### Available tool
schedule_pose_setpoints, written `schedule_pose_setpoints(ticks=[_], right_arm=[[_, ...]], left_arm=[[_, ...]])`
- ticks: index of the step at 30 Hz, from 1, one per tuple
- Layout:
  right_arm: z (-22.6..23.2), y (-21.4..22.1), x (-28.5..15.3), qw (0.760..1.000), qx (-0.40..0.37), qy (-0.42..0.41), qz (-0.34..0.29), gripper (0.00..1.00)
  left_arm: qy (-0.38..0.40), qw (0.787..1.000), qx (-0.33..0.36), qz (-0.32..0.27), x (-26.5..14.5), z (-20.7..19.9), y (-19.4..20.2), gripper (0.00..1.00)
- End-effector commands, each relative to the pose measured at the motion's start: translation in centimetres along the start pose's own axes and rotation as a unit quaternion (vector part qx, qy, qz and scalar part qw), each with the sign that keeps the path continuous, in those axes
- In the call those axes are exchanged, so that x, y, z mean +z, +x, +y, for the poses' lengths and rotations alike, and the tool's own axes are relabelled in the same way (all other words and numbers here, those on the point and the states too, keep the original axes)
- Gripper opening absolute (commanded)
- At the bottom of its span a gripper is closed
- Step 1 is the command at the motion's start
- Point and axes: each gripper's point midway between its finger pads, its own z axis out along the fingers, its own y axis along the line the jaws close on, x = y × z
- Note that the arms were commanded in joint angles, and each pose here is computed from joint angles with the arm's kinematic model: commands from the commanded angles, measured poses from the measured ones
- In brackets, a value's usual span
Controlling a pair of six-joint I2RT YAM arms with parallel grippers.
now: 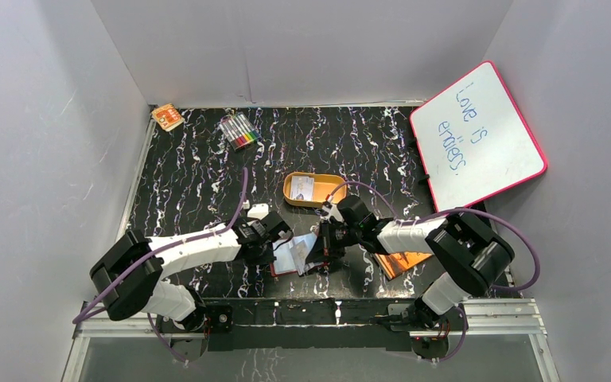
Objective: Put the credit cards into the card holder
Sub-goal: Insert the credit card into the card holder.
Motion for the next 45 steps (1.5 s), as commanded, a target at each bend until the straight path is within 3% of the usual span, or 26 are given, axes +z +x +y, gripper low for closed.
schedule_pose_setpoints(ticks=[1,13,45], right_arm=[[2.2,-1.4,0.3,0.999,-0.015,-0.042,-0.018,0.00],[3.2,-1.6,0.6,0.997,-0.017,-0.075,-0.021,0.00],[-0.9,-4.1,0.0,0.997,-0.047,0.008,-0.065,0.00]], left_arm=[[-0.006,1.000,0.007,0.021,0.9,0.3,1.0,0.20],[-0.008,0.999,0.020,0.028,1.4,0.2,1.2,0.19],[-0.023,0.997,0.050,0.047,2.3,0.1,1.6,0.16]])
